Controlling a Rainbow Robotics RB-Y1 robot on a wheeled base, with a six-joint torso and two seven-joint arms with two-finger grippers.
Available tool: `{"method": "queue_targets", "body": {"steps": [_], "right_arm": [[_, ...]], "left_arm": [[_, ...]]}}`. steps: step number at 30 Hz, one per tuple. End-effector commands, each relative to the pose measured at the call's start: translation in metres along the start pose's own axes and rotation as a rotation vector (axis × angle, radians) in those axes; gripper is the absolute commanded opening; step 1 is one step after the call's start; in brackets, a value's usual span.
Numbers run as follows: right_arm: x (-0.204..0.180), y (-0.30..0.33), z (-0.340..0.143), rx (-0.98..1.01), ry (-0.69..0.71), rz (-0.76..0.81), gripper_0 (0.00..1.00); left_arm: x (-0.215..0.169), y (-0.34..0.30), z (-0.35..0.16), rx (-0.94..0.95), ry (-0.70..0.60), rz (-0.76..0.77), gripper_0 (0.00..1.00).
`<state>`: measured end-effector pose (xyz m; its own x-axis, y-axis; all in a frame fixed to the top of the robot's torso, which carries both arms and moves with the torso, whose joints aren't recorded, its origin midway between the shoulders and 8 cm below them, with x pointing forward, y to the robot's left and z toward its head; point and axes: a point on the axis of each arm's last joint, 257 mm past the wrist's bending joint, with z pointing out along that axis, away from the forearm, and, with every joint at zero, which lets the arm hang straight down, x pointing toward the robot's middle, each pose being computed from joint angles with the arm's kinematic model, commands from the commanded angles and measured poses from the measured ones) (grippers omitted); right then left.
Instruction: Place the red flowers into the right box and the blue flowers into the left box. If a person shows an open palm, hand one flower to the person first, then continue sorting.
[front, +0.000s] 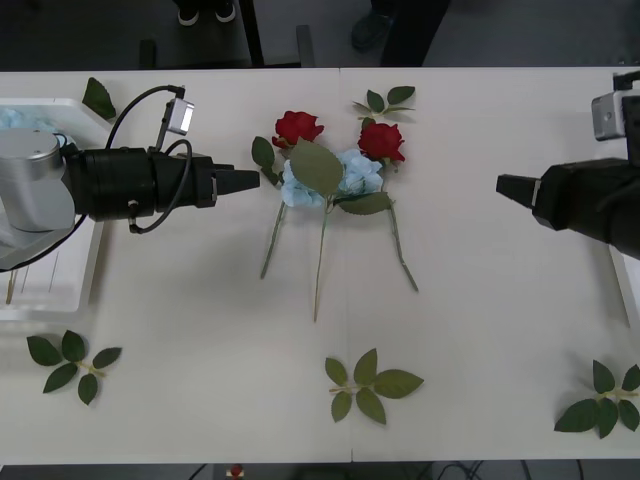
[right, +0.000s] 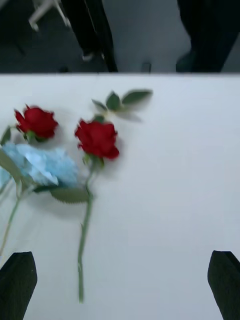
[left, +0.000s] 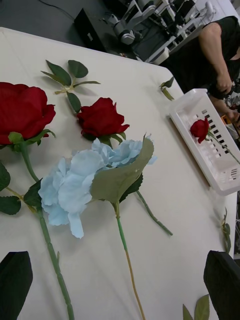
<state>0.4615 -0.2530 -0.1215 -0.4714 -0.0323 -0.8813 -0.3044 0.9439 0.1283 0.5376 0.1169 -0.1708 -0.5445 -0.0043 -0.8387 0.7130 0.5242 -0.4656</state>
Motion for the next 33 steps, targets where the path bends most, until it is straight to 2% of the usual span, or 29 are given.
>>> {"method": "queue_targets", "body": {"steps": [1,7,13,17,20,27,33], "right_arm": [[0.026,-0.014,0.029,-0.04,0.126,0.072,1.0],[0.046,-0.041,0.082,0.018,0.243,0.053,1.0],[0.035,-0.04,0.133,0.067,0.264,0.036,1.0],[0.024,-0.028,0.165,0.088,0.256,0.012,1.0],[0.023,-0.019,0.186,0.11,0.276,-0.019,1.0],[0.024,0.01,0.218,0.102,0.283,-0.027,1.0],[0.031,0.032,0.241,0.099,0.277,-0.073,1.0]], "left_arm": [[-0.032,-0.008,-0.001,0.01,-0.037,0.065,1.0],[-0.03,-0.005,-0.001,0.003,-0.036,0.064,1.0],[-0.019,0.016,-0.01,-0.08,0.059,0.132,1.0],[-0.012,0.034,-0.018,-0.189,0.11,0.056,1.0],[-0.004,0.041,-0.019,-0.271,0.141,-0.072,1.0],[-0.001,0.057,-0.02,-0.398,0.177,-0.242,1.0],[0.004,0.073,-0.03,-0.606,0.288,-0.388,1.0]]}}
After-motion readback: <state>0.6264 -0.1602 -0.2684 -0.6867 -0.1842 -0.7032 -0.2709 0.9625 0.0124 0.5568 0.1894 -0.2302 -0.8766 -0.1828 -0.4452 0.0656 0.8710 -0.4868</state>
